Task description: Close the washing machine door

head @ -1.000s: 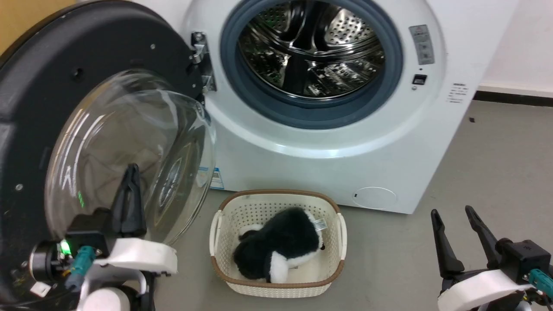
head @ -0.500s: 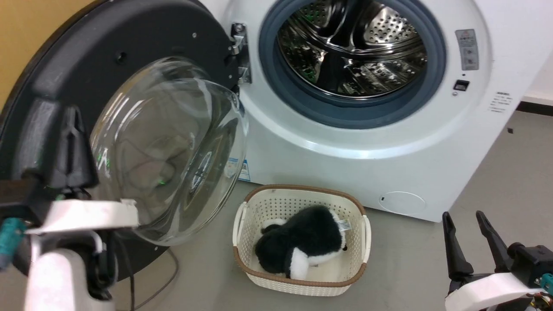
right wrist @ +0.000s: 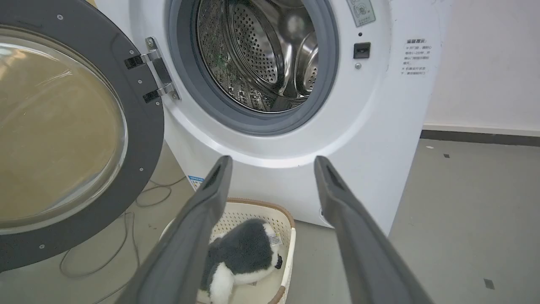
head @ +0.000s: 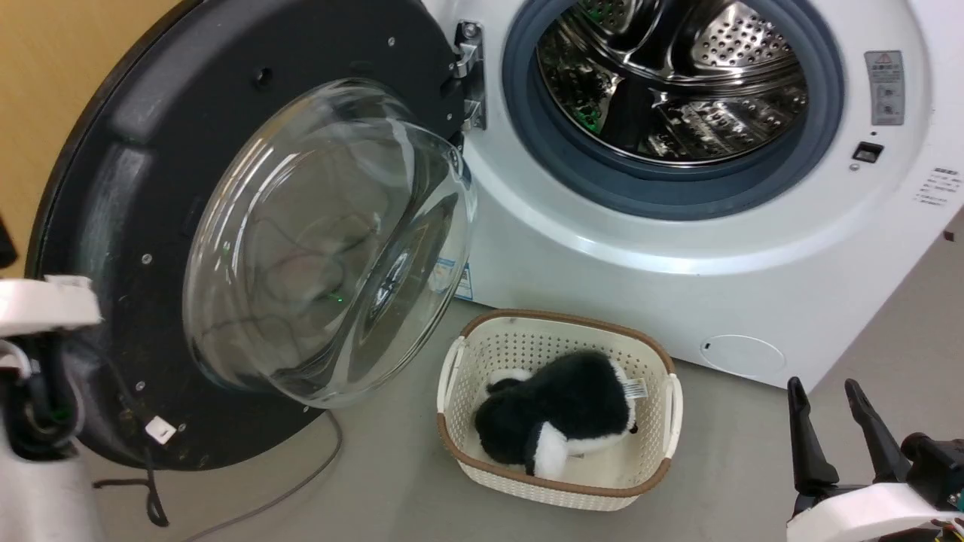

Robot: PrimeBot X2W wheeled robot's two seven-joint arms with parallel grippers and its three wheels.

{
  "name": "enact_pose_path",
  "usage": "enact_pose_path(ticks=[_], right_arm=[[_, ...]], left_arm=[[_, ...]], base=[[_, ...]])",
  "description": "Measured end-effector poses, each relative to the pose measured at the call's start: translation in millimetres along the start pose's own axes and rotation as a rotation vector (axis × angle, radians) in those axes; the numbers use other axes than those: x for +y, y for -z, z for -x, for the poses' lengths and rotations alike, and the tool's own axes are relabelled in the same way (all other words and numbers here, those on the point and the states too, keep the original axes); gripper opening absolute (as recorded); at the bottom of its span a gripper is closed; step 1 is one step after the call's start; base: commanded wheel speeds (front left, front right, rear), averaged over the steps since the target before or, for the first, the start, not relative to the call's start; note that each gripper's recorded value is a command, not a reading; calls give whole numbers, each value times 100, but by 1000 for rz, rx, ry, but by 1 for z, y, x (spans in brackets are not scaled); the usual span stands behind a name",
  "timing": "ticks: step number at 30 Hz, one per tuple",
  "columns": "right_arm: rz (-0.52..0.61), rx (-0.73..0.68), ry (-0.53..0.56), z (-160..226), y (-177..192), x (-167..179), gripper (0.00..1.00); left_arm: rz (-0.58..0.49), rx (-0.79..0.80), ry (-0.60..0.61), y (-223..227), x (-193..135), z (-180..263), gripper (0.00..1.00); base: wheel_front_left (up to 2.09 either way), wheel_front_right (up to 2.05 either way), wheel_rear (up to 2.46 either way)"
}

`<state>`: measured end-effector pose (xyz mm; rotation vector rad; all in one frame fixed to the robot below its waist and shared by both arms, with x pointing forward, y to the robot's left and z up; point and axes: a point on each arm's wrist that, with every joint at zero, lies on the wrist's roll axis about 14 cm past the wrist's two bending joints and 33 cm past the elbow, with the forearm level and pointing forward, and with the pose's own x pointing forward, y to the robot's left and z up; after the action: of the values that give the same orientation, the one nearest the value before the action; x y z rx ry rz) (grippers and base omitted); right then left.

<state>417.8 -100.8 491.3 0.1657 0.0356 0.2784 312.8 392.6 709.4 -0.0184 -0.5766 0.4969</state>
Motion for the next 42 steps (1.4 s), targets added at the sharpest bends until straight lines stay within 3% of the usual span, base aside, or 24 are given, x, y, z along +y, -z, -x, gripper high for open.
enact_pose_path(ticks=[7, 16, 20, 30, 42], right_arm=[[-23, 10, -7, -6, 7, 3, 100], [-45, 14, -12, -14, 13, 5, 100], [-55, 13, -10, -17, 16, 4, 100], [-48, 15, -50, -27, 22, 17, 100], [-84, 8, -38, -33, 27, 15, 100]], left_arm=[[80, 144, -114, 19, 49, -6, 0], [374, 461, -267, 71, 95, 18, 0], [452, 564, -316, 85, 112, 34, 0], [698, 821, -221, 125, 76, 78, 0], [905, 911, -96, 121, 41, 112, 0]], base=[[0, 0, 0], [0, 0, 0], [0, 0, 0], [0, 0, 0], [0, 0, 0]])
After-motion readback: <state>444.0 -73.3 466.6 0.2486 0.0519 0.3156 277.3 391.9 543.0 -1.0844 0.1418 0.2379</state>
